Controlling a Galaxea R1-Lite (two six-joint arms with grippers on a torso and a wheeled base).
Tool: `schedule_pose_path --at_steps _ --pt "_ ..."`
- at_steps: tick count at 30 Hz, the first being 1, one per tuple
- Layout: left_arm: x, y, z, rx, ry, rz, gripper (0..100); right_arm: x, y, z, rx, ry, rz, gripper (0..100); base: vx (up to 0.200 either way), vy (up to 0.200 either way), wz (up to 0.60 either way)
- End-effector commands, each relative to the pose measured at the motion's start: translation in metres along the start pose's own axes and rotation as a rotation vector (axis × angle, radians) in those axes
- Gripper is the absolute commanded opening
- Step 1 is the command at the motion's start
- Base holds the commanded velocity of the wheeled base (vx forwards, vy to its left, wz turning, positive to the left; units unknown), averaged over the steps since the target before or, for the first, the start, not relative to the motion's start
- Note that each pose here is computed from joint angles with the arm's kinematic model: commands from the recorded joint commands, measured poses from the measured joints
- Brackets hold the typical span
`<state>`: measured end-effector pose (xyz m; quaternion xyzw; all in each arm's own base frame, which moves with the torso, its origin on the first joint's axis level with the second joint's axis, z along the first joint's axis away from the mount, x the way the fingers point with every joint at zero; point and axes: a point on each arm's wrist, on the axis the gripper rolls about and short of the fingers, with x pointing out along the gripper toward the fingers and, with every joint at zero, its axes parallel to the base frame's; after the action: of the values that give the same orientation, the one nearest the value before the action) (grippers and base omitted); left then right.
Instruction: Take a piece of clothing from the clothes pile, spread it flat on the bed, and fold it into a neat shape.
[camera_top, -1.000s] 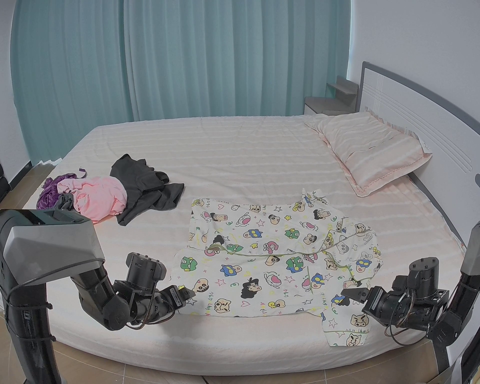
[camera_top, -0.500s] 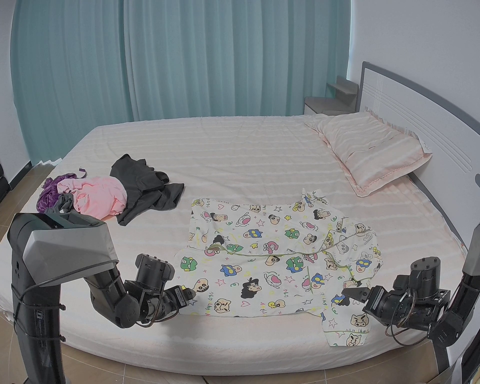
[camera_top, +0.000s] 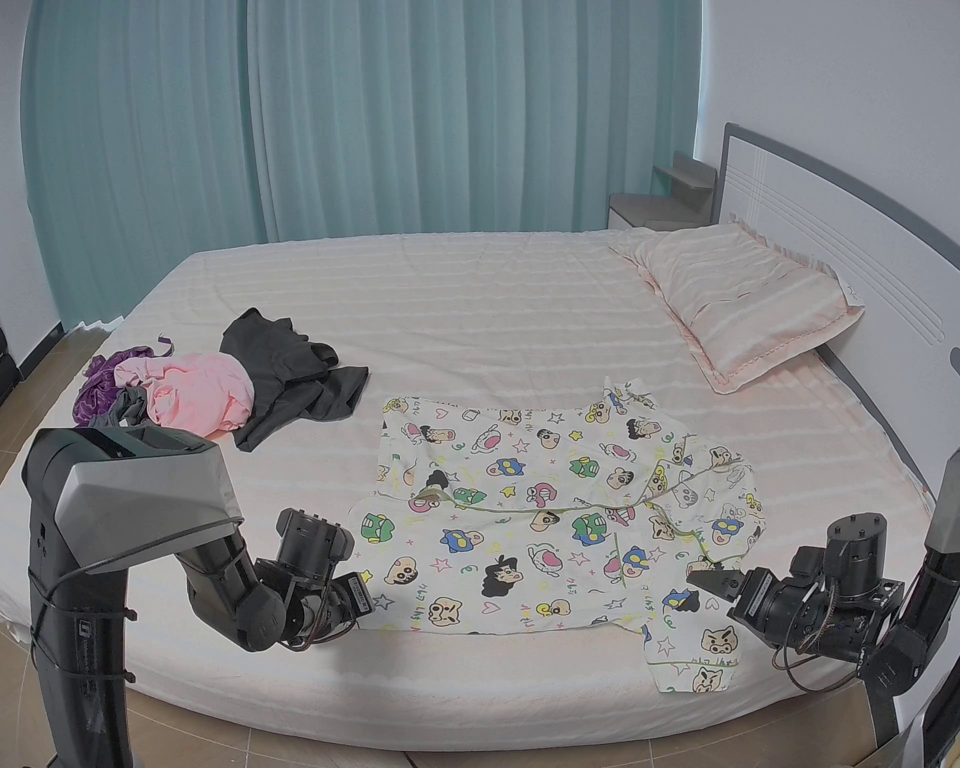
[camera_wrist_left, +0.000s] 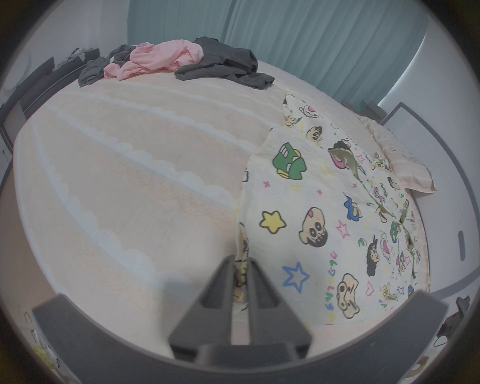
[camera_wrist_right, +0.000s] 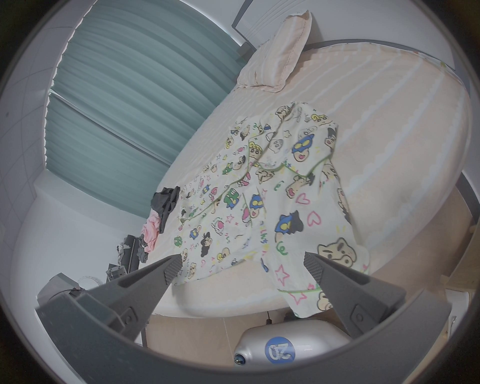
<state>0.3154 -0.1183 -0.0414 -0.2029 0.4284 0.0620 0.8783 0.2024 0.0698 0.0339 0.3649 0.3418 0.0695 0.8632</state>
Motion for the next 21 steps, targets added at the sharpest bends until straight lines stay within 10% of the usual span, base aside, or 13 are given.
schedule_pose_path --at_steps 1,13,21 --pt "-0.002 0.004 -0.001 -0.002 0.009 0.025 0 0.000 -0.006 -0.004 0.000 0.017 -0.039 100 0.000 0.000 0.00" --pt "-0.041 0.010 0.004 0.005 0.065 0.084 0 0.026 -0.046 -0.021 -0.102 0.071 -0.312 100 0.000 0.000 0.00" --pt "-0.046 0.016 0.004 0.008 0.070 0.117 0 0.033 -0.060 -0.020 -0.103 0.050 -0.339 100 0.000 0.000 0.00"
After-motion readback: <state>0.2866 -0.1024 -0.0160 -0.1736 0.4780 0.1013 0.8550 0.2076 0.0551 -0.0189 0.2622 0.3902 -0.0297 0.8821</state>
